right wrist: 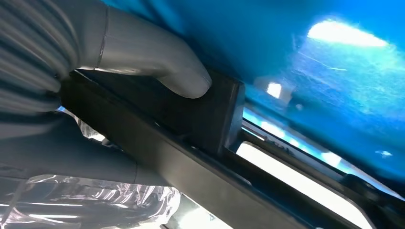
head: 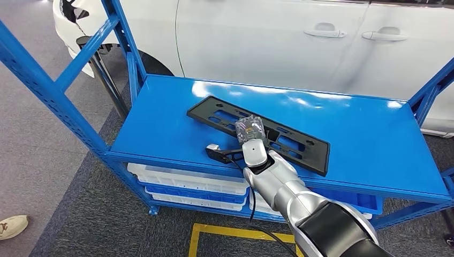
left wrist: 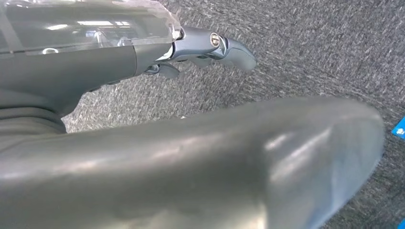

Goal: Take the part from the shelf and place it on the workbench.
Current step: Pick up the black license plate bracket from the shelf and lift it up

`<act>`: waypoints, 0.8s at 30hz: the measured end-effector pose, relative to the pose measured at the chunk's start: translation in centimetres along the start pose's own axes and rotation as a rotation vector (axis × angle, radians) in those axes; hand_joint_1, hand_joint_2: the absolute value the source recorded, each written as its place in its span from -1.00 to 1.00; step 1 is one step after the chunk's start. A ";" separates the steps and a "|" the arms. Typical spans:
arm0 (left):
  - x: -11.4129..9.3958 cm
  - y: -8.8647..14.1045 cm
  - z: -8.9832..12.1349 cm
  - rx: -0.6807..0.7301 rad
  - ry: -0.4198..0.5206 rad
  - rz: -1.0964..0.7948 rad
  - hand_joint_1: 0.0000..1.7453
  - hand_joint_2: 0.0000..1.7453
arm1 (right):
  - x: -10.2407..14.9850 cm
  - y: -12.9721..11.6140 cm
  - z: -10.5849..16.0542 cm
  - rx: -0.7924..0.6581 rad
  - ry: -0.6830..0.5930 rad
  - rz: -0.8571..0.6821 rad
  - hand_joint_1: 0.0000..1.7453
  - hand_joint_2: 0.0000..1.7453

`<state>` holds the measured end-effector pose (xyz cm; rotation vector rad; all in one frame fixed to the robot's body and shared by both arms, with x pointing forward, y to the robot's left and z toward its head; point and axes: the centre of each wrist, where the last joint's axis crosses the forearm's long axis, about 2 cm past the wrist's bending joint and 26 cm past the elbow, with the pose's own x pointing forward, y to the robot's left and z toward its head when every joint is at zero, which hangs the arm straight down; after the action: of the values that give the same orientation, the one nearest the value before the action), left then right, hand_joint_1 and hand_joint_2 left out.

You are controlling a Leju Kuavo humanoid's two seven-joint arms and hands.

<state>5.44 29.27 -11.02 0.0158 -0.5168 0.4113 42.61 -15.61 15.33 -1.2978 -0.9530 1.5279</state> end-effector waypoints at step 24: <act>-0.1 0.2 0.1 0.015 -0.091 -0.037 -1.00 1.00 | -1.1 -1.8 -0.6 -0.218 -0.037 -0.182 1.00 1.00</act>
<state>5.24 29.35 -11.05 0.0582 -0.6021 0.3789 43.49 -16.06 17.21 -1.2971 -1.2547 1.3407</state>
